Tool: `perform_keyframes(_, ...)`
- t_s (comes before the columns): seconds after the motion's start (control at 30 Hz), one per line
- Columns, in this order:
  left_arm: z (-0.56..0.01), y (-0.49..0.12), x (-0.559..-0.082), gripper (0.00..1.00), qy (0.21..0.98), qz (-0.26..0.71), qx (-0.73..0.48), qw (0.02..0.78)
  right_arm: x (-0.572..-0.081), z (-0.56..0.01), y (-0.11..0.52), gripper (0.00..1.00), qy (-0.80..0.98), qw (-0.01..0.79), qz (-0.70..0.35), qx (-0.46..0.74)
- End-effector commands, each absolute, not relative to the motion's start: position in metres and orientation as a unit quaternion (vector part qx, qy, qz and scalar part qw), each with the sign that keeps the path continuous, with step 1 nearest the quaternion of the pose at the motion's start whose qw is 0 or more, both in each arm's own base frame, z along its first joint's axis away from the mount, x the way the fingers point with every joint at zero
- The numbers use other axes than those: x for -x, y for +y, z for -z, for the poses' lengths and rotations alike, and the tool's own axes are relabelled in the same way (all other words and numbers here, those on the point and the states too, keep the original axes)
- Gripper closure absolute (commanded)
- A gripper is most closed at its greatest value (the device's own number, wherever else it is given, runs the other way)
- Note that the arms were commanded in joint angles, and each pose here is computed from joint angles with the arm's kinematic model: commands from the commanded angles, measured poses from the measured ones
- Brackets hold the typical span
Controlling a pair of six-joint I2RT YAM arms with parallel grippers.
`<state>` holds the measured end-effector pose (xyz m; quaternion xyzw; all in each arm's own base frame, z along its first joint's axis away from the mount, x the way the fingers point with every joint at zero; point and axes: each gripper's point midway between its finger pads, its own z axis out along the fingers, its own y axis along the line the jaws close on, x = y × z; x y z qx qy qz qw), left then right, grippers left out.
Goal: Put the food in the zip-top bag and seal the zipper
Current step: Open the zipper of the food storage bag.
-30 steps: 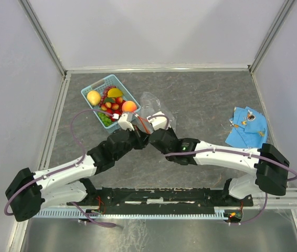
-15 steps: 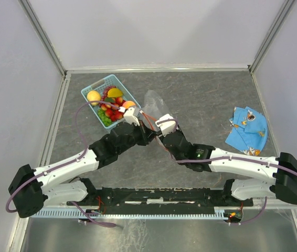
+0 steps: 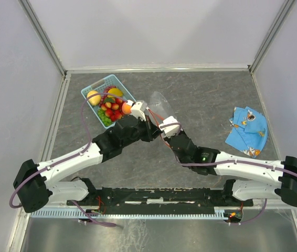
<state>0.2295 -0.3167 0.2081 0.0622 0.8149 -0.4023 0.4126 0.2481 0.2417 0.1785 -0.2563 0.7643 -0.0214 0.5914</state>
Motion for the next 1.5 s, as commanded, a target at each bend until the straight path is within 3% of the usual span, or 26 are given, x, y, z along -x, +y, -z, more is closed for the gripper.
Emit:
perform_keyframes(0.0, -0.232, -0.322, -0.237, 0.97, 0.804, 0.398, -0.095, 0.432, -0.254, -0.208, 0.218, 0.86, 0.747, 0.623, 0.061, 0.222)
perform_keyframes(0.07, -0.231, -0.322, -0.240, 0.97, 0.808, 0.391, -0.099, 0.429, -0.258, -0.214, 0.200, 0.98, 0.750, 0.623, 0.090, 0.204)
perform_keyframes(0.47, -0.214, -0.329, -0.259, 0.97, 0.821, 0.385, -0.110, 0.407, -0.276, -0.213, 0.142, 0.99, 0.786, 0.582, 0.156, 0.140)
perform_keyframes(1.1, -0.181, -0.348, -0.295, 0.97, 0.837, 0.364, -0.133, 0.387, -0.300, -0.194, 0.154, 0.98, 0.797, 0.572, 0.133, 0.143)
perform_keyframes(1.47, -0.194, -0.336, -0.301, 0.65, 0.829, 0.361, -0.106, 0.414, -0.307, -0.188, 0.154, 0.98, 0.799, 0.562, 0.155, 0.147)
